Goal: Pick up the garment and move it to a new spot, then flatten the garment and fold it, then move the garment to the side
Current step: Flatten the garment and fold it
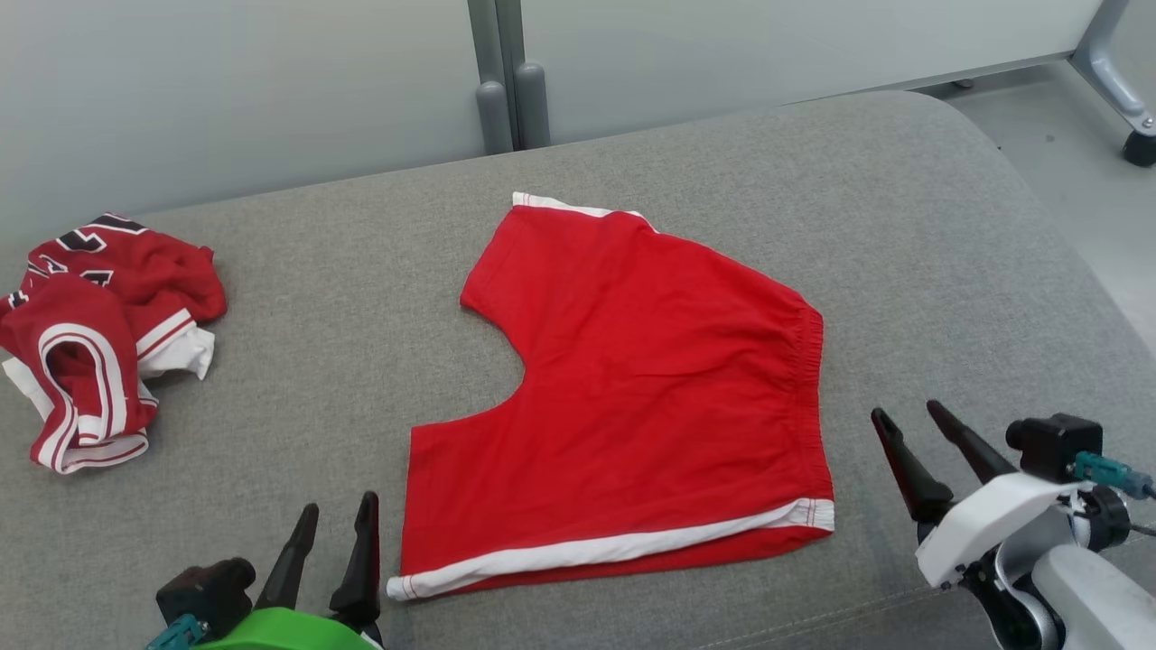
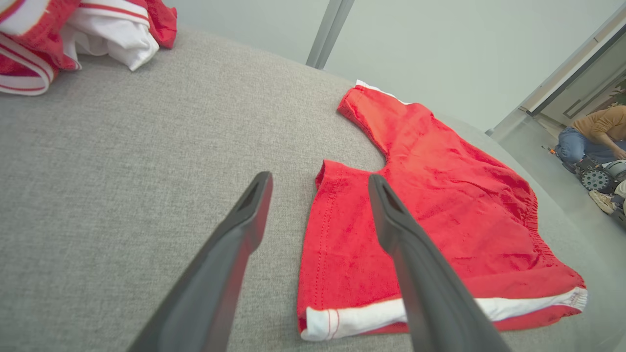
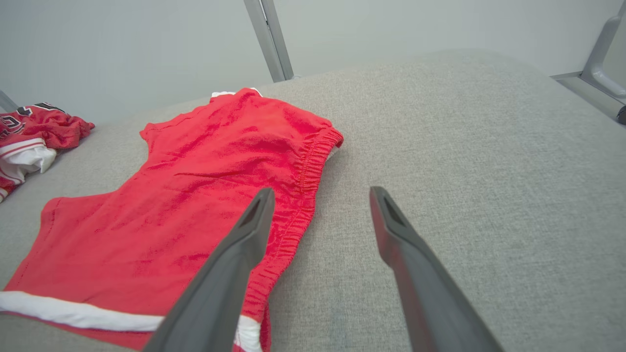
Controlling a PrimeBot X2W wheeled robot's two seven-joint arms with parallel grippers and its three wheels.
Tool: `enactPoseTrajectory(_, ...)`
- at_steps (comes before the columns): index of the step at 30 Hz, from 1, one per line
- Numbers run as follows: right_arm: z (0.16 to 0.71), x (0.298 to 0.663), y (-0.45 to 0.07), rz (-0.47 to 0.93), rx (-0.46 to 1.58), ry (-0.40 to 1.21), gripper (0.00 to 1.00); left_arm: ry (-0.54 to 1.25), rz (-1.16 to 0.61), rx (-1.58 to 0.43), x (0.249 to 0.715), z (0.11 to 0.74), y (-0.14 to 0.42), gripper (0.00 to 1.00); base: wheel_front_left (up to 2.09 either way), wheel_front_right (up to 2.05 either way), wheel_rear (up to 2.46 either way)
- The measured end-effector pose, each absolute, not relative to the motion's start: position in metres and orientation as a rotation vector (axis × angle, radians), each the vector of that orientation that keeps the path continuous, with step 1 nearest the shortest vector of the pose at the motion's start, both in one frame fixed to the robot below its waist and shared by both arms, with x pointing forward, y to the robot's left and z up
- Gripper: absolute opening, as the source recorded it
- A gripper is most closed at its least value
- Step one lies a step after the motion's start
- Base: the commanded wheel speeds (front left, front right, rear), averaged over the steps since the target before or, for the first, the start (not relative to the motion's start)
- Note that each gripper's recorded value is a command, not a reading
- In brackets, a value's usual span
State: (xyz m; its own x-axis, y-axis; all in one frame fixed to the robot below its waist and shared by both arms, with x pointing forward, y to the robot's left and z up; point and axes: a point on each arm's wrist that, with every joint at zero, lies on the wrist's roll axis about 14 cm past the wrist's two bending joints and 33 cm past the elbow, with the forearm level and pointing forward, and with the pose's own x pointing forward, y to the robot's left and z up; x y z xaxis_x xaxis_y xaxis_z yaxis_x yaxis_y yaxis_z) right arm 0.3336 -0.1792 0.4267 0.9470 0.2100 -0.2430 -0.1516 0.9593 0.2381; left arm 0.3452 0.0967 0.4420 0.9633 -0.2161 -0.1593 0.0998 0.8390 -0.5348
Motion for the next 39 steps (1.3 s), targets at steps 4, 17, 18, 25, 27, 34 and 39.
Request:
enactPoseTrajectory(4, 0.46, 0.349, -0.187, 0.167, 0.195, 0.16, 1.0, 0.127, -0.192, -0.528, 0.356, 0.47, 0.094, 1.0, 0.0, 0.0, 0.0)
enactPoseTrajectory(17, 0.512, 0.357, -0.166, 0.204, 0.122, -0.018, 1.0, -0.007, -0.185, -0.469, 0.359, 0.509, 0.099, 1.0, 0.0, 0.0, 0.0)
enactPoseTrajectory(18, 0.515, 0.357, -0.164, 0.206, 0.116, -0.027, 1.0, -0.01, -0.186, -0.464, 0.358, 0.509, 0.1, 1.0, 0.0, 0.0, 0.0)
enactPoseTrajectory(25, 0.531, 0.36, -0.157, 0.186, 0.142, -0.08, 1.0, -0.034, -0.159, -0.425, 0.355, 0.514, 0.108, 1.0, 0.0, 0.0, 0.0)
enactPoseTrajectory(27, 0.534, 0.36, -0.158, 0.178, 0.152, -0.093, 1.0, -0.034, -0.14, -0.421, 0.353, 0.513, 0.113, 1.0, 0.0, 0.0, 0.0)
enactPoseTrajectory(34, 0.528, 0.355, -0.154, 0.173, 0.147, -0.08, 1.0, -0.021, -0.094, -0.407, 0.346, 0.505, 0.126, 1.0, 0.0, 0.0, 0.0)
enactPoseTrajectory(39, 0.524, 0.353, -0.154, 0.165, 0.148, -0.072, 1.0, -0.019, -0.07, -0.407, 0.342, 0.503, 0.131, 1.0, 0.0, 0.0, 0.0)
